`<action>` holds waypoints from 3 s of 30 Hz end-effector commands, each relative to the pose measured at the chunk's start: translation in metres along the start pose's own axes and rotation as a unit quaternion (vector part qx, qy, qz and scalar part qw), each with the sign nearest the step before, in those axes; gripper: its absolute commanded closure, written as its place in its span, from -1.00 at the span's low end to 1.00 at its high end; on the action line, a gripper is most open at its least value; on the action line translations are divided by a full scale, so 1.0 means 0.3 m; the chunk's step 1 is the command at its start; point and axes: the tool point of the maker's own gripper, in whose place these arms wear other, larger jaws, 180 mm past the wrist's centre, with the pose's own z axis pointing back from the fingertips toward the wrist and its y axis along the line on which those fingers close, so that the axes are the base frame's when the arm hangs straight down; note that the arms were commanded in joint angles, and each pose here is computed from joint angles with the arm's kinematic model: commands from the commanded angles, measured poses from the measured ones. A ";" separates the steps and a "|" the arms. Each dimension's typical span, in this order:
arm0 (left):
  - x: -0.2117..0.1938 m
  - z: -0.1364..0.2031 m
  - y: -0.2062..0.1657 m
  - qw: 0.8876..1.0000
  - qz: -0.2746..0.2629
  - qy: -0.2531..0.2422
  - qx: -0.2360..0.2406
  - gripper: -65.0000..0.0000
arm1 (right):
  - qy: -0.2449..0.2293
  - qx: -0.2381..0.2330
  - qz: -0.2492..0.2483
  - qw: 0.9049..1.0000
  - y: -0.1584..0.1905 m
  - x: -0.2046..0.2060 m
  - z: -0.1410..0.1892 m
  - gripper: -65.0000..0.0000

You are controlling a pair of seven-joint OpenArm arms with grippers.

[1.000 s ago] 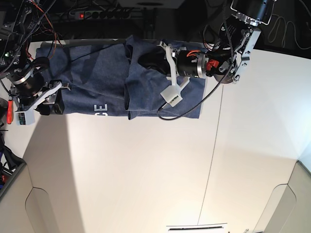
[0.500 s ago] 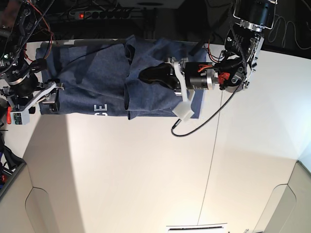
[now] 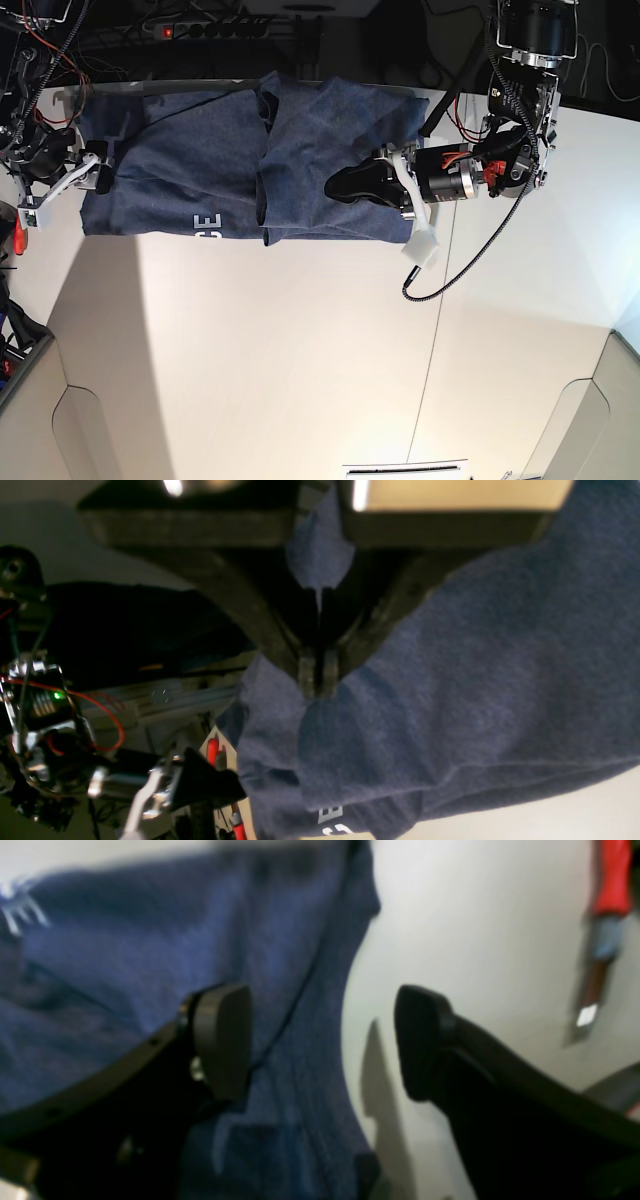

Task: Layout the t-shirt on the table in an organized manner, then fold the t-shirt properly
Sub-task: 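Release the shirt with the left gripper and pull it back, then lift the printed shirt end with the right gripper and fold it over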

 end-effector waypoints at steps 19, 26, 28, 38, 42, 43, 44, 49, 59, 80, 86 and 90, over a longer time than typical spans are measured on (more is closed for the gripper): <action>0.061 0.013 -0.016 0.999 -0.013 -0.028 -0.009 1.00 | 0.027 0.135 -0.063 0.988 0.080 -0.059 -0.012 -0.29; 0.121 0.117 0.081 0.996 -0.003 -0.073 0.044 1.00 | 0.027 0.135 -0.063 0.988 0.080 -0.059 -0.012 1.00; 0.107 0.159 0.140 0.994 -0.004 -0.068 0.085 1.00 | 0.026 0.135 -0.062 0.989 0.081 -0.056 -0.011 1.00; -0.092 0.328 0.343 0.970 -0.024 0.021 0.241 1.00 | -0.043 0.174 -0.013 0.984 0.179 0.123 0.102 1.00; -0.126 0.326 0.337 0.971 -0.015 0.026 0.238 1.00 | -0.080 0.207 0.017 0.975 0.285 0.200 0.179 1.00; -0.127 0.322 0.333 0.972 -0.013 0.024 0.235 1.00 | -0.089 0.219 0.019 0.972 0.321 0.213 0.196 1.00; -0.124 0.320 0.330 0.972 -0.012 0.021 0.233 1.00 | -0.097 0.232 0.020 0.968 0.359 0.222 0.209 1.00; -0.113 0.302 0.314 0.975 -0.006 0.007 0.220 1.00 | -0.119 0.299 0.000 0.947 0.556 0.226 0.239 1.00; -0.112 0.293 0.310 0.976 -0.005 0.004 0.218 1.00 | -0.067 0.425 0.069 0.900 0.982 0.123 0.260 1.00; -0.103 0.289 0.301 0.978 -0.001 -0.004 0.210 1.00 | -0.114 0.412 0.221 0.876 1.363 0.116 0.276 1.00; -0.103 0.289 0.301 0.978 -0.001 -0.004 0.210 1.00 | -0.103 0.412 0.225 0.877 1.376 0.118 0.237 1.00; -0.102 0.289 0.300 0.978 0.000 -0.005 0.209 1.00 | -0.082 0.418 0.214 0.879 1.401 0.089 0.208 1.00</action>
